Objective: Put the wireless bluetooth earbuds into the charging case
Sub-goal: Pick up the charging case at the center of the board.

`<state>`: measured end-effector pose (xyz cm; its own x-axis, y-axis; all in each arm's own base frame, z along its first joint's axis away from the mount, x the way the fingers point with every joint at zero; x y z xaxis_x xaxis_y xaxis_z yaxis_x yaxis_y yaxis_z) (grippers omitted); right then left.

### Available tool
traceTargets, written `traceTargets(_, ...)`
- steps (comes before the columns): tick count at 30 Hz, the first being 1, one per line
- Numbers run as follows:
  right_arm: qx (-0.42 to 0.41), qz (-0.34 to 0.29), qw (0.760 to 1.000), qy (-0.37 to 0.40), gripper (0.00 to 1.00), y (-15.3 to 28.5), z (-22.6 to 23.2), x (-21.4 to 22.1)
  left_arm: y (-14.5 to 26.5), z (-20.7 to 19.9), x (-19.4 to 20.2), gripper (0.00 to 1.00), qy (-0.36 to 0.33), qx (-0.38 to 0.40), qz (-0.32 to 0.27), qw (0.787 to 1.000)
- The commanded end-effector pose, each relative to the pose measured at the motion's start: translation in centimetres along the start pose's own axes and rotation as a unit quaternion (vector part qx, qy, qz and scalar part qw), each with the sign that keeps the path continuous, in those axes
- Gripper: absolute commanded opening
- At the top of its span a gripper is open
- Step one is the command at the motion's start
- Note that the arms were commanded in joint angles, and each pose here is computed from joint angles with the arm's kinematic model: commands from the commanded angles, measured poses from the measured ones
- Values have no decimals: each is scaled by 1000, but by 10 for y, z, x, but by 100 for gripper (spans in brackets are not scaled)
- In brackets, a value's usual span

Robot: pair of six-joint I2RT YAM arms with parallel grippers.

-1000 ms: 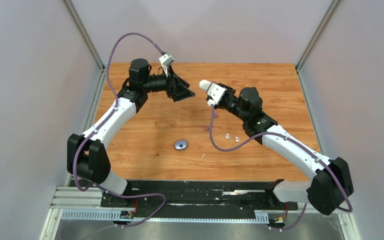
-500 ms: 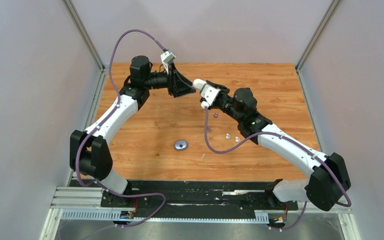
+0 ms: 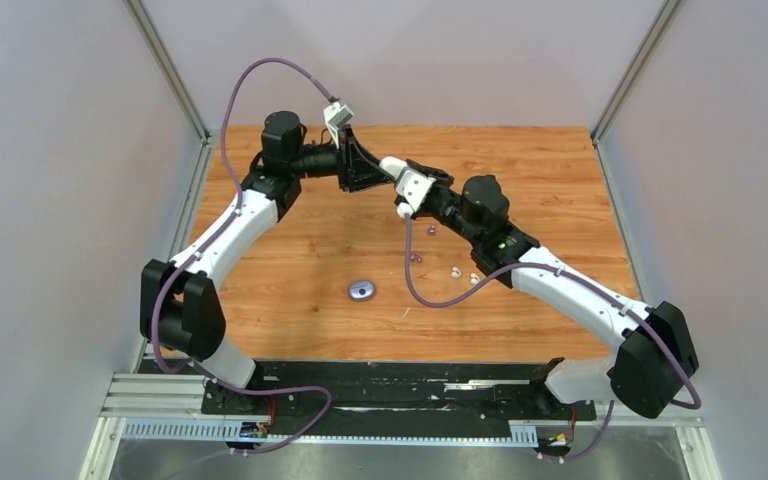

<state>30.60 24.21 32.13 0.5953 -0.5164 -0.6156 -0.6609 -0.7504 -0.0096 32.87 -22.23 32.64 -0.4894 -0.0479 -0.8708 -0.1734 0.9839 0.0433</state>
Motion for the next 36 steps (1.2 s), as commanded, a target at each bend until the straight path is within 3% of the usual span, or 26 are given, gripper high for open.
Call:
traceTargets(1,30,-28,999,3,0,-5,-18,-18,-3,-8,-16,41,-30,21,-11,999)
traceTargets(7,20,-31,999,0,0,-6,-15,-19,-5,-8,-16,47,-29,23,-10,999)
traceTargets(12,17,-33,999,-2,0,-7,-14,-19,-6,-8,-16,46,-30,26,-9,999)
traceTargets(21,20,-31,999,-8,0,-8,-14,-19,-7,-9,-16,27,-34,35,-4,999)
traceTargets(22,19,-29,999,-9,3,-8,-14,-19,-7,-9,-16,19,-36,36,-4,999)
traceTargets(24,7,-24,999,-20,27,-9,-12,-18,-7,-10,-16,2,-40,36,-4,999)
traceTargets(25,-6,-18,999,-31,42,-10,-10,-16,-7,-10,-17,0,-43,35,-5,998)
traceTargets(26,-24,-13,999,-47,64,-9,-11,-16,-7,-9,-17,0,-45,35,-5,998)
traceTargets(28,-90,0,991,-99,83,-3,-12,-14,-7,-9,-17,0,-50,35,-1,998)
traceTargets(31,-169,5,970,-176,90,14,-19,-10,-6,-7,-16,0,-77,39,21,996)
traceTargets(36,-247,-18,931,-269,85,30,-37,-3,0,-4,-6,0,-139,42,68,987)
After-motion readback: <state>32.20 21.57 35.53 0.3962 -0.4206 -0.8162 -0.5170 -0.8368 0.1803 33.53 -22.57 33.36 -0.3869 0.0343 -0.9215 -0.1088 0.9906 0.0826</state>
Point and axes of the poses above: each gripper's point midway between its finger pads, its own y axis back along the fingers, its own z axis along the line the jaws close on, x = y × z, the point moved 7 cm from there along y, back along the fingers, and after that the axes turned 9 degrees about y, right-handed, at the moved point
